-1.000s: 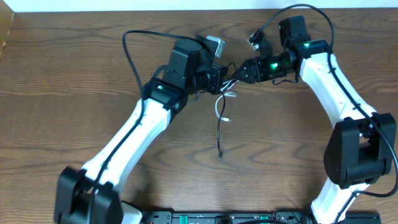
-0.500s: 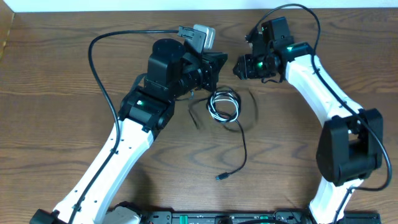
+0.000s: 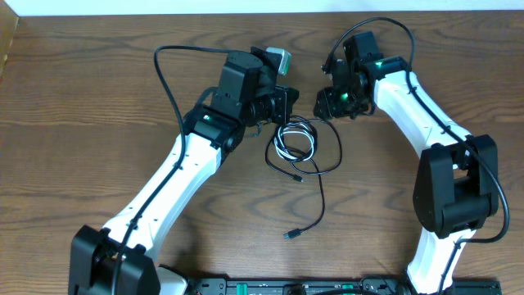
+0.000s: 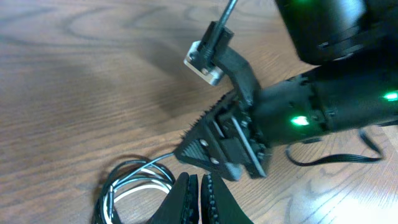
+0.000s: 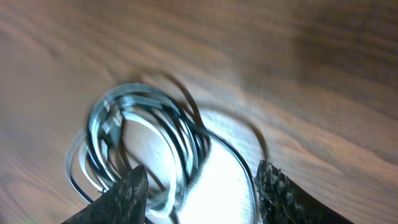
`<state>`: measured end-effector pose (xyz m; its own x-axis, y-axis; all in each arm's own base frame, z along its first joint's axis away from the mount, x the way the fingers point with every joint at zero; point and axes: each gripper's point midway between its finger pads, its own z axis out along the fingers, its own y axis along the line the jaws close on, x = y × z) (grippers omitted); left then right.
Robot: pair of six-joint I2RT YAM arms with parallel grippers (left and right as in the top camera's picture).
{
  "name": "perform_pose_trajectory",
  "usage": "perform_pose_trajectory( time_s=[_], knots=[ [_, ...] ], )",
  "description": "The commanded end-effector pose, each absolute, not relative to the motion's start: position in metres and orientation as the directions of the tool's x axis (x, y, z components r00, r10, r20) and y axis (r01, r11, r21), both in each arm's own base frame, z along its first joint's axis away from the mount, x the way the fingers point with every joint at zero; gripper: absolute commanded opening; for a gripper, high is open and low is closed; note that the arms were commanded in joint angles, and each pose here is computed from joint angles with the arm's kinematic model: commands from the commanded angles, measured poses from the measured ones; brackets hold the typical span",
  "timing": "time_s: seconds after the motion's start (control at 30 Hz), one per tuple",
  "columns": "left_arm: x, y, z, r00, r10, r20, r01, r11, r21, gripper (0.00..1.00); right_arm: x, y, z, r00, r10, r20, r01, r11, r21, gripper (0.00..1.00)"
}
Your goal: Untangle cables
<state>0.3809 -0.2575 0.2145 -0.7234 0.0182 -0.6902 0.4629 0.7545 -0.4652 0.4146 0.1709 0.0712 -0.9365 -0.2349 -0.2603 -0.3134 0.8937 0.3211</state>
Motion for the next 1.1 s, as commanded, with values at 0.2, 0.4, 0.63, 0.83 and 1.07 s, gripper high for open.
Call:
perform_pose_trajectory(
  time_s=[0.2,0.4,0.63,0.83,1.07],
  knots=[
    [0.383,-0.258,0.205,-0.755,0.007,-0.655,0.432,0.758,-0.489,0.09,0.404,0.162,0.018,-0.794,-0.567,-0.221,-0.607,0.761,0.228,0.53],
    [0.381,-0.257,0.201,-0.790,-0.037,-0.612,0.375,0.760,-0.530,0.09,0.405,0.166,0.011,-0.773,-0.594,-0.224,-0.634,0.741,0.223,0.33],
    [0.379,-0.256,0.188,-0.845,-0.120,-0.521,0.261,0.759,-0.597,0.09,0.406,0.165,0.003,-0.777,-0.585,-0.233,-0.628,0.748,0.216,0.19],
    [0.382,-0.257,0.168,-0.880,-0.162,-0.446,0.176,0.762,-0.624,0.09,0.405,0.168,0.003,-0.773,-0.591,-0.232,-0.633,0.744,0.213,0.01],
    [0.382,-0.258,0.153,-0.900,-0.191,-0.391,0.115,0.763,-0.636,0.14,0.412,0.184,0.067,-0.817,-0.446,-0.365,-0.566,0.743,0.358,0.01]
  ],
)
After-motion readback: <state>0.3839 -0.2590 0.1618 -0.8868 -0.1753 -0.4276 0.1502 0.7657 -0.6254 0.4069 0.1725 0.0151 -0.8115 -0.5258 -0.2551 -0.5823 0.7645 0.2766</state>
